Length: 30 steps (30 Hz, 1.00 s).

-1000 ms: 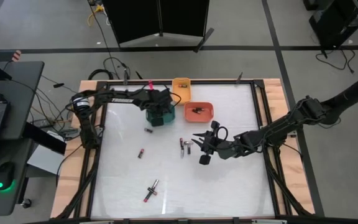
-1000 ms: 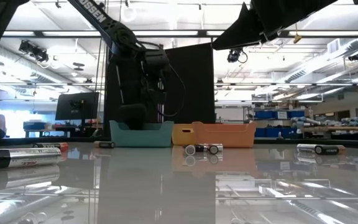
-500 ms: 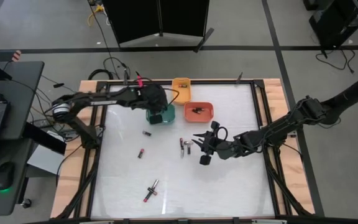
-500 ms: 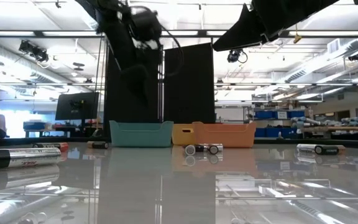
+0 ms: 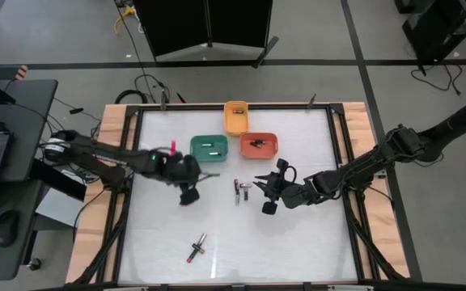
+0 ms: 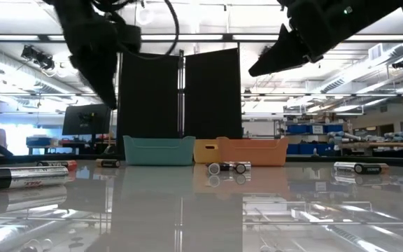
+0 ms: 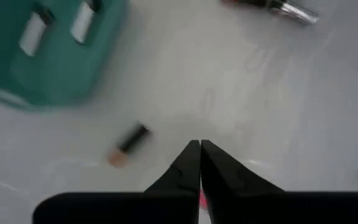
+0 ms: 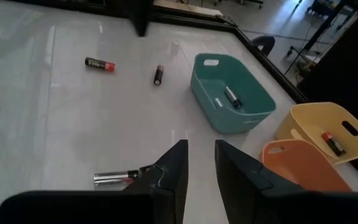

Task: Sort batteries
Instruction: Put the red battery into the yellow bin

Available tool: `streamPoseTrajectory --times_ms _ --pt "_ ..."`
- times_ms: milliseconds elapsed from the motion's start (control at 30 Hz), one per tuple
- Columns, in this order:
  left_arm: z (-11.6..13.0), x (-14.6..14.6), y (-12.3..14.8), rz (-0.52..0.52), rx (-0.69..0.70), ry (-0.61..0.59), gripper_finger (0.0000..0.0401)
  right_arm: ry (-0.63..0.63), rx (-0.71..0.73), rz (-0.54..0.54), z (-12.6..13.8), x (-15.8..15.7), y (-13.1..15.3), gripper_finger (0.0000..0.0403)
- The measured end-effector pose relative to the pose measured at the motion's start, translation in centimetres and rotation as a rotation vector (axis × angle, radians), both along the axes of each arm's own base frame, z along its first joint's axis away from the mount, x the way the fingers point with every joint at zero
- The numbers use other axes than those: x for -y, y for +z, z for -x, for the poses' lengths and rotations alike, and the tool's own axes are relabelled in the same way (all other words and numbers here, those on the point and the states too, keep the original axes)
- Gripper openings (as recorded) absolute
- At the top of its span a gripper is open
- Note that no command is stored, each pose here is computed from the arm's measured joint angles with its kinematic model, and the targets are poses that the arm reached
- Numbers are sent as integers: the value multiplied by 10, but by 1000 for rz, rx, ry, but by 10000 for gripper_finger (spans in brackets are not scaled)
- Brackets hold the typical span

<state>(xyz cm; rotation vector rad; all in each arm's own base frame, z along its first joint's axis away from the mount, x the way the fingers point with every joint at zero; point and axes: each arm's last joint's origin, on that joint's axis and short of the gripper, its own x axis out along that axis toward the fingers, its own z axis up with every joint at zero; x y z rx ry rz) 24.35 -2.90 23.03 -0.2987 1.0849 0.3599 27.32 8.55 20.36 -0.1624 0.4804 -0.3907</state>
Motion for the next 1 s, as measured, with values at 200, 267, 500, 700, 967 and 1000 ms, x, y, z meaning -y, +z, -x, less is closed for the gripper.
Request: streamPoseTrajectory --times_ms 200,267,500,700,967,1000 --pt "9 27 -15 103 -24 172 63 1 8 -3 0 0 1 90" --pt "11 30 -21 119 -39 236 81 2 9 -3 0 0 1 90" --pt "27 28 -50 116 -141 347 150 11 16 6 -1 -1 2 85" --pt "34 30 -65 175 -154 365 178 14 25 9 -2 -1 3 87" --pt "31 36 -69 197 -111 357 184 15 25 9 -2 -1 3 83" --pt "31 36 -70 191 -120 359 184 15 25 9 -2 -1 3 83"
